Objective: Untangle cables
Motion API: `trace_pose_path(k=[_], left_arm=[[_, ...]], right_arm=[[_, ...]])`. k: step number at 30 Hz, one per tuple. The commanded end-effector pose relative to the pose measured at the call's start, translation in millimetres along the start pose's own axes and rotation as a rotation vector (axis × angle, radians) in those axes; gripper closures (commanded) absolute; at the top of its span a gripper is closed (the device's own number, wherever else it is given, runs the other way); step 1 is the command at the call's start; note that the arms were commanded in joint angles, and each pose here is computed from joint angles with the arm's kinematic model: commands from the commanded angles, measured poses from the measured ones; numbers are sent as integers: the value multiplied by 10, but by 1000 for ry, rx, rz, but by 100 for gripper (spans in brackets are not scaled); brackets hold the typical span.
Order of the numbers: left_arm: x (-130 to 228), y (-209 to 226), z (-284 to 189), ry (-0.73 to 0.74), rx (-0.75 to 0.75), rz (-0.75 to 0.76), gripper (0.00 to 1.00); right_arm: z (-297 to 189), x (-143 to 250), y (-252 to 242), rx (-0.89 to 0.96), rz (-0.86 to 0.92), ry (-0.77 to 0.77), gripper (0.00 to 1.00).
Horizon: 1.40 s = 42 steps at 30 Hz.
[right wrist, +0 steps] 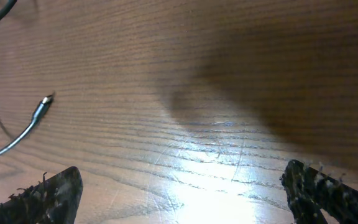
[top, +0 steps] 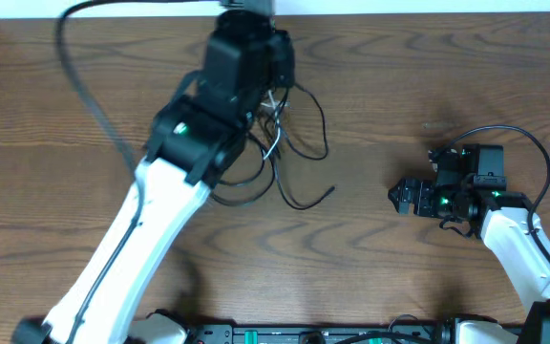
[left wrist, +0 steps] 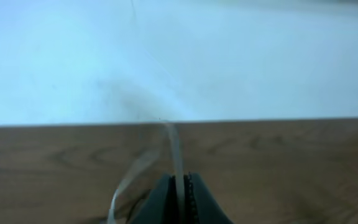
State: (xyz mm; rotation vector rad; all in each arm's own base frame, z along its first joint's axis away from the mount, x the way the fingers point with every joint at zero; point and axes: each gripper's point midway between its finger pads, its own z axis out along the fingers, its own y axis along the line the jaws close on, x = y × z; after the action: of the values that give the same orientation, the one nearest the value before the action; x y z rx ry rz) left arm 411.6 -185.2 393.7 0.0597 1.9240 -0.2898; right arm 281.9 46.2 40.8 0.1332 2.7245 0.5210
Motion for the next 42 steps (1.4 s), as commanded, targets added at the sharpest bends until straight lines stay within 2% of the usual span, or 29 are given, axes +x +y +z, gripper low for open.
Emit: trace_pose_path(k=[1,8,15,21,35,42], left_arm=[[-221,4,-279,-72,11,19,92],[-511,-1,-643,-175,43,-10,92],[-1113,-57,-1055,-420,109,-81,93],[-1420,-49,-1396,-556,147,-122,92],[-1294,-45,-1284,-498,133,-111,93],[-1318,-113,-1090,-504,164,-211,93]], right_arm=[[12,24,-4,-5,9,6,1],[12,23,-4,-5,9,5,1],[12,23,-4,-5,9,5,1],[12,22,-3,-5,8,5,1],[12,15,-3,-5,7,2,1],[9,20,-12,-3,34,4,2]])
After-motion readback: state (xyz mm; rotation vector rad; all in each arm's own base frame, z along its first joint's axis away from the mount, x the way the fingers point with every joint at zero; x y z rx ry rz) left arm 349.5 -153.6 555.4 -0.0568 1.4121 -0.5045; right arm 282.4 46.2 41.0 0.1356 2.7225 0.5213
